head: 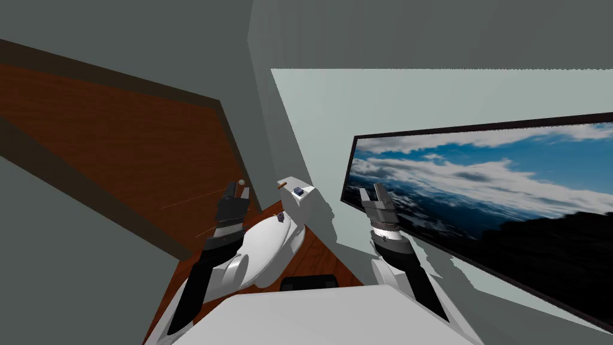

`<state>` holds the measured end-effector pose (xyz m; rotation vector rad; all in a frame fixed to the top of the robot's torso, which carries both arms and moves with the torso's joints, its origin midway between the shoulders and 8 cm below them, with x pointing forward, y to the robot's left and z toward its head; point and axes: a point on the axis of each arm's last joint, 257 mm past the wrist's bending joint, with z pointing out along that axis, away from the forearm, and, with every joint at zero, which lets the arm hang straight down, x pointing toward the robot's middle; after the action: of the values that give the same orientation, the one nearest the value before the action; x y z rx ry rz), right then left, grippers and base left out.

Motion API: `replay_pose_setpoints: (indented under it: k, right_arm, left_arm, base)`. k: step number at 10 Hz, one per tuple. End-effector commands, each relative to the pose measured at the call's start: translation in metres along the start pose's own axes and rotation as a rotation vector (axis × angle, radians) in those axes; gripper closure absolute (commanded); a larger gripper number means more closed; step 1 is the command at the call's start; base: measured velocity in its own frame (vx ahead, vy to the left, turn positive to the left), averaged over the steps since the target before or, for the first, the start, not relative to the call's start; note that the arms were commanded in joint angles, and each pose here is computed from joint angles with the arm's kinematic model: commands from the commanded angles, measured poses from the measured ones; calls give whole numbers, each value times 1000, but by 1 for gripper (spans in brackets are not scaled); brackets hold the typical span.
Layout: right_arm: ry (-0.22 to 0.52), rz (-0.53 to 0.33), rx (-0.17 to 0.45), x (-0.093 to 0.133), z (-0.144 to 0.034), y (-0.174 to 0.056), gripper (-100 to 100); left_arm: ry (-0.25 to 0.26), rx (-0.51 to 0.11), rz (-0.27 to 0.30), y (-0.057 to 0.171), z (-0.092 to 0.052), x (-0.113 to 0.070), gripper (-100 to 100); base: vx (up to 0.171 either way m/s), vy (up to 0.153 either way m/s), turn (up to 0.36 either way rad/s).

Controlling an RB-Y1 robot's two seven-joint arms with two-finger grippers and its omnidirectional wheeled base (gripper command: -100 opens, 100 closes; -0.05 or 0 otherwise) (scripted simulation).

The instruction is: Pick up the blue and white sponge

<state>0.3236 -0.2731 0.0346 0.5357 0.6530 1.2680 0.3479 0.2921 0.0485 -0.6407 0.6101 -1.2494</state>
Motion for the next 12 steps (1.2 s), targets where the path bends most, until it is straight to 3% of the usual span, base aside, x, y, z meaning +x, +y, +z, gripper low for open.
replay_pose_setpoints:
  k: [1, 4, 12]
  right_arm:
    - [0, 0, 0, 0, 0, 0, 0]
    - [0, 0, 0, 0, 0, 0, 0]
    - [0, 0, 0, 0, 0, 0, 0]
  left_arm:
    - [25, -14, 6, 5, 2, 3, -100]
    - [72, -68, 4, 23, 12, 8, -100]
    - [122, -193, -38, 61, 31, 17, -100]
  base:
    - [3, 0, -57]
    - [11, 1, -115]
    - [9, 2, -98]
